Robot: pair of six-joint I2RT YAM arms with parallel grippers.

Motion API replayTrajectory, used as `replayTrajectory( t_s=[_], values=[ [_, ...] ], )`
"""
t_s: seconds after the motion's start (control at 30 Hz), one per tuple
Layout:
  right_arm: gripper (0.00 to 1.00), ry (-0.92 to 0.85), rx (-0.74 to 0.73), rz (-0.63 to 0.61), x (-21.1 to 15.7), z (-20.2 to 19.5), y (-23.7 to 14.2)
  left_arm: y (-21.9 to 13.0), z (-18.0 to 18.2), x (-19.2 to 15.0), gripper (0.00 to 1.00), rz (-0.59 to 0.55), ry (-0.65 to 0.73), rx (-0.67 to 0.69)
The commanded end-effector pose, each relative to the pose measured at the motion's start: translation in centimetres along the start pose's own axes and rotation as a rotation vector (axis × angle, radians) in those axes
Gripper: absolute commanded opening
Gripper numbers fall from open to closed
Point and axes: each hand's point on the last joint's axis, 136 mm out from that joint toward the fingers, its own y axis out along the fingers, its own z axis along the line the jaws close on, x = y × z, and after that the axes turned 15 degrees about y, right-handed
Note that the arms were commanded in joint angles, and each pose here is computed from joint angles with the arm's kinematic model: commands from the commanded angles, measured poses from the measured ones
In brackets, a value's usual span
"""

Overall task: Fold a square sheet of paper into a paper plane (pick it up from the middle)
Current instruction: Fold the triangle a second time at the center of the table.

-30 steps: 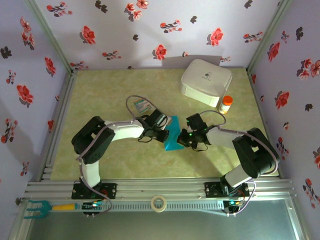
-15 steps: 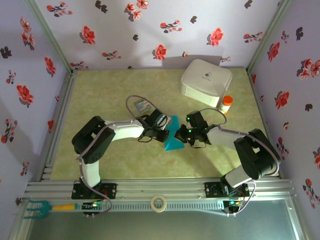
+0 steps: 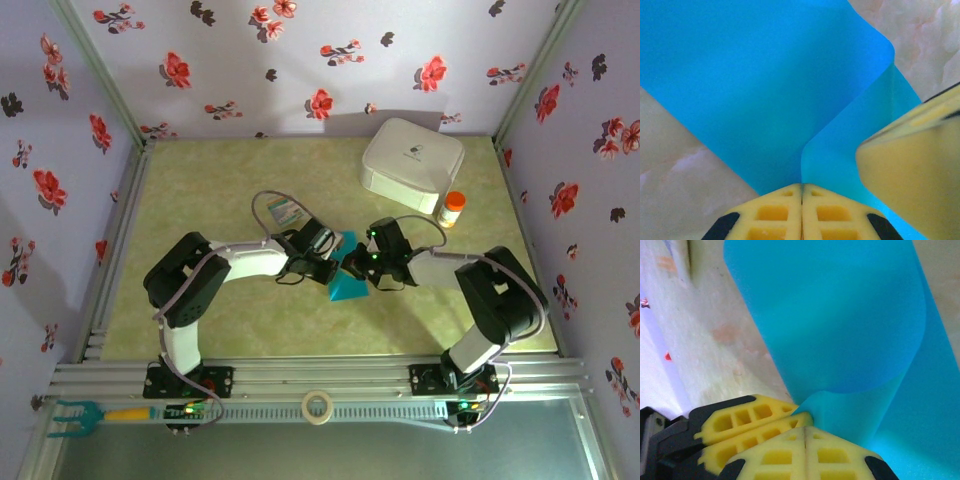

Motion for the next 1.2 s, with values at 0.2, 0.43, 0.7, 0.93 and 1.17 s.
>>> replayTrajectory(
  t_s=[0.2, 0.43, 0.7, 0.93, 1.17],
  values=[
    [0.01, 0.021, -0.064, -0.012, 0.2, -3.0, 0.8, 0.8, 0.4, -1.3, 0.07, 0.046, 0.001, 0.001],
    [0.01, 0.043, -0.060, -0.017, 0.5, -3.7, 0.8, 0.9, 0.4, -1.5, 0.07, 0.052, 0.002, 0.002],
    [0.02, 0.000, -0.011, -0.066, 1.8, 0.2, -1.3, 0.8, 0.4, -1.5, 0.07, 0.054, 0.001, 0.002],
    [0.01, 0.037, -0.088, -0.085, 3.1, -2.4, -0.7, 0.9, 0.4, -1.5, 0.07, 0.054, 0.002, 0.001],
    [0.01, 0.098, -0.166, -0.117, 3.8, -5.3, -0.5, 0.8, 0.4, -1.6, 0.07, 0.057, 0.003, 0.002]
  ],
)
